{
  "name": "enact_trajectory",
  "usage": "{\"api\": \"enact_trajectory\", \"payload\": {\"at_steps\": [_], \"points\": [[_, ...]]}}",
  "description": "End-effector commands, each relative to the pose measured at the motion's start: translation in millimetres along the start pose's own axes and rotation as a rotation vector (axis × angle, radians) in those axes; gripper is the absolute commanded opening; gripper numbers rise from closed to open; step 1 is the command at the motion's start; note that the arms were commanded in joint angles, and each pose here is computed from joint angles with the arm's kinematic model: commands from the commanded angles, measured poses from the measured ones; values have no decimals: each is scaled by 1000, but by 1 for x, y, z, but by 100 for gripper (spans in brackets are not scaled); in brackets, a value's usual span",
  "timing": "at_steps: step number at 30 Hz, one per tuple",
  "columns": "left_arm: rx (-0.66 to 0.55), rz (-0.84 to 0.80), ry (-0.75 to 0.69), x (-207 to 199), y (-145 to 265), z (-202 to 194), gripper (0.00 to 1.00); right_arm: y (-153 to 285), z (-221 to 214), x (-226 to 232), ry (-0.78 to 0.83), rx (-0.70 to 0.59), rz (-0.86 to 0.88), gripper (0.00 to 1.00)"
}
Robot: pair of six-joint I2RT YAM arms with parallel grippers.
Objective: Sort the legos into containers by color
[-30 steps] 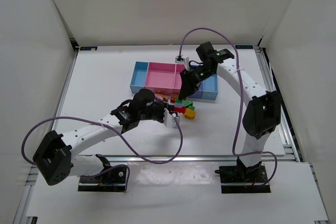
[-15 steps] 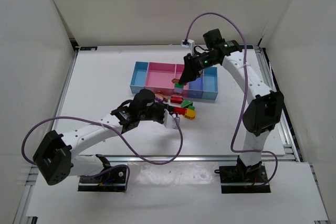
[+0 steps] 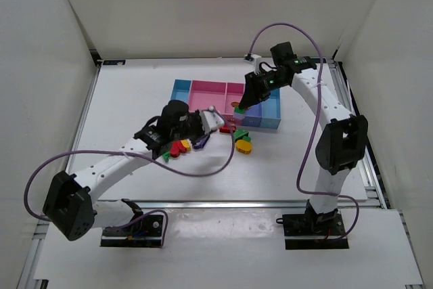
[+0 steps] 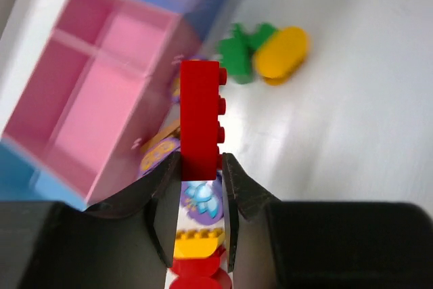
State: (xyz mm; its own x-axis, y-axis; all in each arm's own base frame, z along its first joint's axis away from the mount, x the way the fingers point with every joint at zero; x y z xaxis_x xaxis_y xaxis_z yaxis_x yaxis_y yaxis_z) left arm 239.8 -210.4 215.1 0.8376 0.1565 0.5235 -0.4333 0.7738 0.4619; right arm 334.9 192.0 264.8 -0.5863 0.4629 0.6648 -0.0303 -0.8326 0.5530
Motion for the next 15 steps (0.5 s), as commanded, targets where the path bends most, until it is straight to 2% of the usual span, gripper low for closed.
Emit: {"api": "enact_trajectory", "payload": {"at_steps": [1, 4, 7, 8, 9, 12, 15], "points": [[56, 148, 309, 27, 16, 8, 10, 27, 9, 1, -3, -118, -122, 0], [186, 298, 566, 55, 21, -5, 10, 41, 9, -14, -54, -168, -233, 0], [233, 367, 723, 84, 15, -13, 10, 56, 8, -24, -103, -220, -273, 0], [268, 331, 754, 84, 3, -24, 10, 59, 8, -27, -125, -229, -282, 0], [247, 350, 766, 101, 1, -18, 10, 62, 9, -29, -127, -241, -288, 0], [284, 335, 837, 123, -19, -34, 10, 61, 12, -29, -135, -250, -292, 0], [325, 287, 924, 133, -39, -55, 10, 62, 16, -31, -147, -261, -296, 0]]}}
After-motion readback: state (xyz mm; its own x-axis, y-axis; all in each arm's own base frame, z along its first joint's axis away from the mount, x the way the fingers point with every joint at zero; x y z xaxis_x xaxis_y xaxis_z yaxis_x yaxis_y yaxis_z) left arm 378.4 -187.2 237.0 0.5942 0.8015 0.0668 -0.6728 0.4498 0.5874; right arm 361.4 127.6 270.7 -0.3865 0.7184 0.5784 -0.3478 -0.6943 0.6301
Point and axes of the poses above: each gripper's point midway between its finger pads, its own y axis back along the fingers, its own x axis along the line the jaws close on, z = x × y, the point moved 8 cm from there along y, back along the fingers, and after that the axes turned 12 degrees about -y, right-handed, at the moved point
